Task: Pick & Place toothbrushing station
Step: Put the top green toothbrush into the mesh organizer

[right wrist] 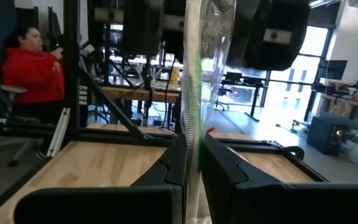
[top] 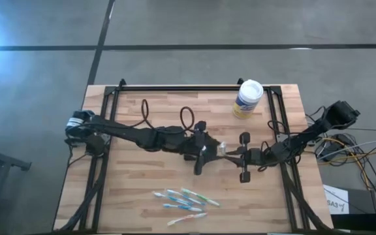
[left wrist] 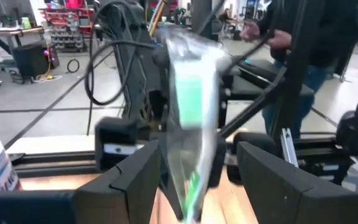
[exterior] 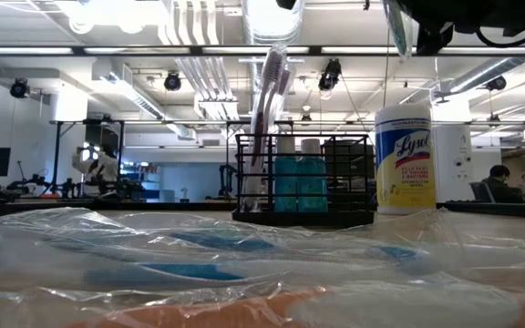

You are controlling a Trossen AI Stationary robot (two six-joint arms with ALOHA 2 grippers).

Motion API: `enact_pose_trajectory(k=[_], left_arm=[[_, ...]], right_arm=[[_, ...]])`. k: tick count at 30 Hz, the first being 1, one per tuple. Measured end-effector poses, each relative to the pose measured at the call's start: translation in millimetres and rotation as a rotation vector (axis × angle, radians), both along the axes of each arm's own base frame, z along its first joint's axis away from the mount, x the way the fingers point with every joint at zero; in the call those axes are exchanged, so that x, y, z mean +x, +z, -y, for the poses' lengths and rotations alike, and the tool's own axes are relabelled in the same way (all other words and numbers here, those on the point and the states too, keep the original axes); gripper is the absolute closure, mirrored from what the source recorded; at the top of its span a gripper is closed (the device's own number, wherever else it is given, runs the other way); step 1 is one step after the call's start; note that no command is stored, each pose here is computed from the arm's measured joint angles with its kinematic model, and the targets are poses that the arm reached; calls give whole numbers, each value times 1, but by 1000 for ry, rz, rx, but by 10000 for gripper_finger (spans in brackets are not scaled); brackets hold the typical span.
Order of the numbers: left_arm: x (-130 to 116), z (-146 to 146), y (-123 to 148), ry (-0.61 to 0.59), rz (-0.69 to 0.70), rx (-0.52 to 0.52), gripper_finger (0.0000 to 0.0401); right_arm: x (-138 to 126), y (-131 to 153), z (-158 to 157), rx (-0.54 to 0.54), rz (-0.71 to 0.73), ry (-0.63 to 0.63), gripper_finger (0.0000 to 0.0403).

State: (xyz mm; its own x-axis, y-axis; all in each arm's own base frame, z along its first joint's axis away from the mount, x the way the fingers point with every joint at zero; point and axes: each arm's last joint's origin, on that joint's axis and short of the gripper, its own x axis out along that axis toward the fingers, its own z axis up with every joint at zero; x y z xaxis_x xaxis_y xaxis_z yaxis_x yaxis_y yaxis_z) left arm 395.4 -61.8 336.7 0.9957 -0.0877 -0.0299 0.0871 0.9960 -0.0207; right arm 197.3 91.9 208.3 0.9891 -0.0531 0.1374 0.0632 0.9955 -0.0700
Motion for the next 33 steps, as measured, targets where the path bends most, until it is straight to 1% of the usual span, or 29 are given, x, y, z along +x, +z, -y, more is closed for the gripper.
enact_pose_trajectory(k=[6,10,14,16,18,21,24,25,29,33], left_arm=[[3,-3,-4,9,-17,3,183],[6,-2,-8,7,-20,27,184],[7,-3,-11,6,-26,61,198],[8,-3,-9,8,0,78,216],[8,-5,-7,10,17,80,242],[8,-8,-8,4,15,92,297],[8,-9,-9,-13,-2,94,368],[8,-9,-10,-19,-6,98,381],[8,-9,-10,-30,-21,114,383],[4,-15,-4,-15,-10,146,385]], right_arm=[[0,0,1,-1,-3,-25,380],[1,0,2,-5,-4,-36,380],[2,-2,3,-9,-12,-44,380],[2,-4,3,-14,-23,-57,380],[4,-6,5,-16,-28,-72,380],[7,-6,6,-22,-35,-88,380],[10,-6,7,-22,-35,-98,380],[11,-6,7,-24,-38,-99,380],[13,-10,7,-8,-52,-96,367],[13,-10,7,4,-51,-99,323]])
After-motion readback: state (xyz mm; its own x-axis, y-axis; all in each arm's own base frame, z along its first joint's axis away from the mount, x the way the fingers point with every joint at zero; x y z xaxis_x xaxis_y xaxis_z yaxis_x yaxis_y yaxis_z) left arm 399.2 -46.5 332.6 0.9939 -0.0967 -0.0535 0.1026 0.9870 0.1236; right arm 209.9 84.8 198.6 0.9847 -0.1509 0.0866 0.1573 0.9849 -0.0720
